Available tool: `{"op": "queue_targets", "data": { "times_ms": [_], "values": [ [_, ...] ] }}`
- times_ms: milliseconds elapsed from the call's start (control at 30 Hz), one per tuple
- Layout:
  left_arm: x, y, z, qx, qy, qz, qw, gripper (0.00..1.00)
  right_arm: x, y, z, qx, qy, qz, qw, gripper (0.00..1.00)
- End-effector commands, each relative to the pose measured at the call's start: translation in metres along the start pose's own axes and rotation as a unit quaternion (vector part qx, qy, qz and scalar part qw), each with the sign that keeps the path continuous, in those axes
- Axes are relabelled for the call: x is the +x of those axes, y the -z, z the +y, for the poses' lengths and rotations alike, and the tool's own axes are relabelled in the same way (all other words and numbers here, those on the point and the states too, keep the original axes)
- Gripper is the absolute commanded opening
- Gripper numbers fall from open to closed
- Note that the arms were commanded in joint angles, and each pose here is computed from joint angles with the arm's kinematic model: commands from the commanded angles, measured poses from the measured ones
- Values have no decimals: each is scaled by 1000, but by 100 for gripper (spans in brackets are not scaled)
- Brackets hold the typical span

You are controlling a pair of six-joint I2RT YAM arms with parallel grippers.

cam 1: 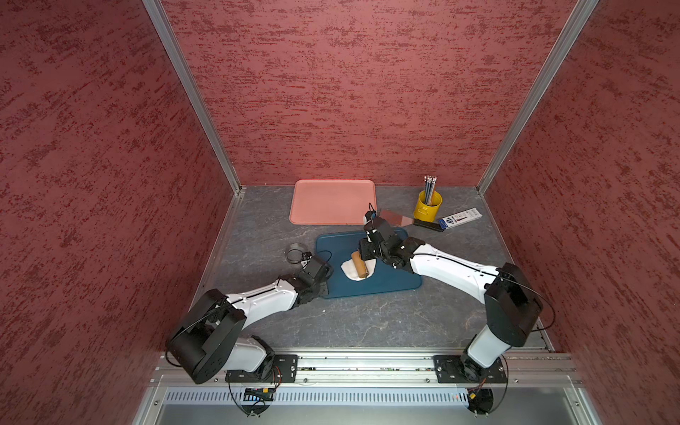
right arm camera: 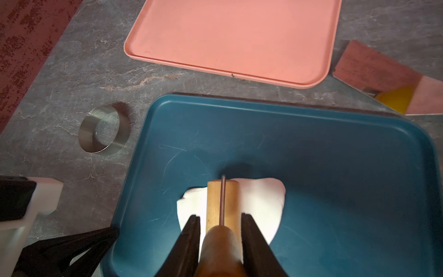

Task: Roll out the dumpling wrappers from the dough
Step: Flatten out the dough on the work surface.

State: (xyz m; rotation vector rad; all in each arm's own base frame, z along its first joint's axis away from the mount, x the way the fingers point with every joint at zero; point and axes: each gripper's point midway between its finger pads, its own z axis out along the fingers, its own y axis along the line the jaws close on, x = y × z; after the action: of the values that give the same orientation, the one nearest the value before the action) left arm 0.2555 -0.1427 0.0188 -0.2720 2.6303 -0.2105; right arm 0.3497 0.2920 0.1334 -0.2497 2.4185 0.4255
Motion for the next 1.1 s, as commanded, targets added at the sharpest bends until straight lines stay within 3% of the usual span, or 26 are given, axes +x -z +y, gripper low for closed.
{"op": "queue_targets", "data": {
  "times_ms": [0,67,133,300,367,433,567,633,733,867,900,967,1067],
  "values": [
    [0,-9,23,-49,3,-10,999,0,121,8,-92,113,-14,229,967,0],
    [1,-9,25,-51,3,-9,999,0,112,20,-112,147,8,223,964,0],
    [0,-9,25,-49,4,-12,999,0,112,22,-101,120,11,233,965,0],
    [-1,-10,19,-34,12,-14,999,0,137,-2,-8,-1,3,249,968,0],
    [0,-10,20,-36,14,-13,999,0,144,-12,15,-40,-35,250,967,0],
    [1,-10,23,-42,16,-12,999,0,144,-15,3,-17,-51,242,969,0],
    [4,-11,25,-43,10,-5,999,0,121,4,-85,124,-33,209,969,0],
    [4,-10,23,-39,7,-4,999,0,109,18,-111,187,6,188,964,0],
    [2,-10,17,-25,6,-6,1000,0,107,18,-95,174,23,179,968,0],
    [-2,-10,14,-26,11,-8,1000,0,133,-9,-3,39,11,186,982,0],
    [-1,-11,15,-29,13,-6,999,0,137,-13,4,30,-3,191,981,0],
    [-1,-10,16,-32,15,-6,999,0,139,-16,-13,56,-18,189,980,0],
    [0,-9,16,-29,8,-5,1000,0,128,-5,-82,144,-31,185,972,0]
  ]
}}
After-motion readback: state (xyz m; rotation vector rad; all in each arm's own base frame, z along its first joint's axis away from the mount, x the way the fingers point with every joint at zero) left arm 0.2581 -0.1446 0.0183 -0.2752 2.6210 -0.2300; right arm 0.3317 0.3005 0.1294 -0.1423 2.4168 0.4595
